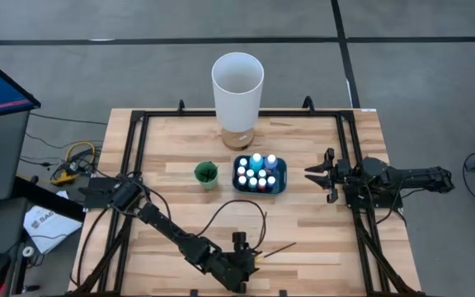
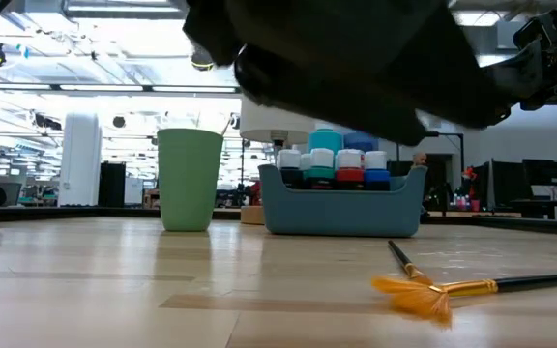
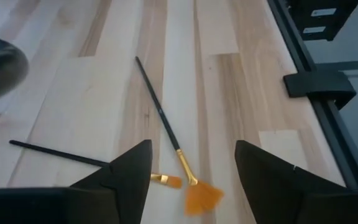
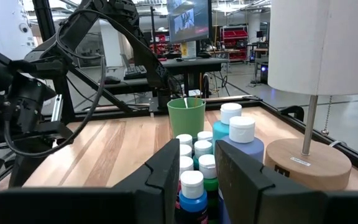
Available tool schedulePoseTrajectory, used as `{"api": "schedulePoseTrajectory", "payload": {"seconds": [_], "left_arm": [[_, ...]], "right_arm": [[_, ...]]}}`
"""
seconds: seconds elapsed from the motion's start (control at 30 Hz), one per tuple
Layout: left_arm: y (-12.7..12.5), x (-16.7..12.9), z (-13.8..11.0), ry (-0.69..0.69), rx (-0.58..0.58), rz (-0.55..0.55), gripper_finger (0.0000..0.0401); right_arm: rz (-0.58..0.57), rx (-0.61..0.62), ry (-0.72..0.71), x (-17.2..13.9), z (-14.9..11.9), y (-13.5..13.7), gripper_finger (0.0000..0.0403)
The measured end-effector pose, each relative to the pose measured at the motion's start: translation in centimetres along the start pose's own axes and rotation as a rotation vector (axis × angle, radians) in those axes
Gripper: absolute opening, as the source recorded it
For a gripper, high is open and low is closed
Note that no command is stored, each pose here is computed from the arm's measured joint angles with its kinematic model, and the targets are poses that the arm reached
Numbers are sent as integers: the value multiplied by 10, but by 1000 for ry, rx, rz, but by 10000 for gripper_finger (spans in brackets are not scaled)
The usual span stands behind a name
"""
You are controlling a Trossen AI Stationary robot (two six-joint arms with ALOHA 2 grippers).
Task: Pick & Place Paint Supplies
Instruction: Put the right gold paintbrush into the green cup
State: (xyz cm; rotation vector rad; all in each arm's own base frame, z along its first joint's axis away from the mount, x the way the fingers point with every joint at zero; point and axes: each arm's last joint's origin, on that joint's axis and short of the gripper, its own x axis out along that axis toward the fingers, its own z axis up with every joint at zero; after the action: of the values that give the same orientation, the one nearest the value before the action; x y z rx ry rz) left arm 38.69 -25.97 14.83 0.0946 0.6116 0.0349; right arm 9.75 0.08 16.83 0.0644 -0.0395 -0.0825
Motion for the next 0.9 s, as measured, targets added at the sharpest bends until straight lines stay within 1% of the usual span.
{"api": "schedulePoseTrajectory", "payload": {"seconds": [0.23,0.6,0.8,0.9], "left_arm": [[3,2,-13,20,-18,11,208],[3,4,-15,8,-38,22,207],[-1,20,-34,49,-10,24,207],[-3,24,-39,55,-7,18,207]], "right_arm": [[0,0,0,0,0,0,98],[0,0,0,0,0,0,98],[0,0,0,0,0,0,98],[0,0,0,0,0,0,98]]}}
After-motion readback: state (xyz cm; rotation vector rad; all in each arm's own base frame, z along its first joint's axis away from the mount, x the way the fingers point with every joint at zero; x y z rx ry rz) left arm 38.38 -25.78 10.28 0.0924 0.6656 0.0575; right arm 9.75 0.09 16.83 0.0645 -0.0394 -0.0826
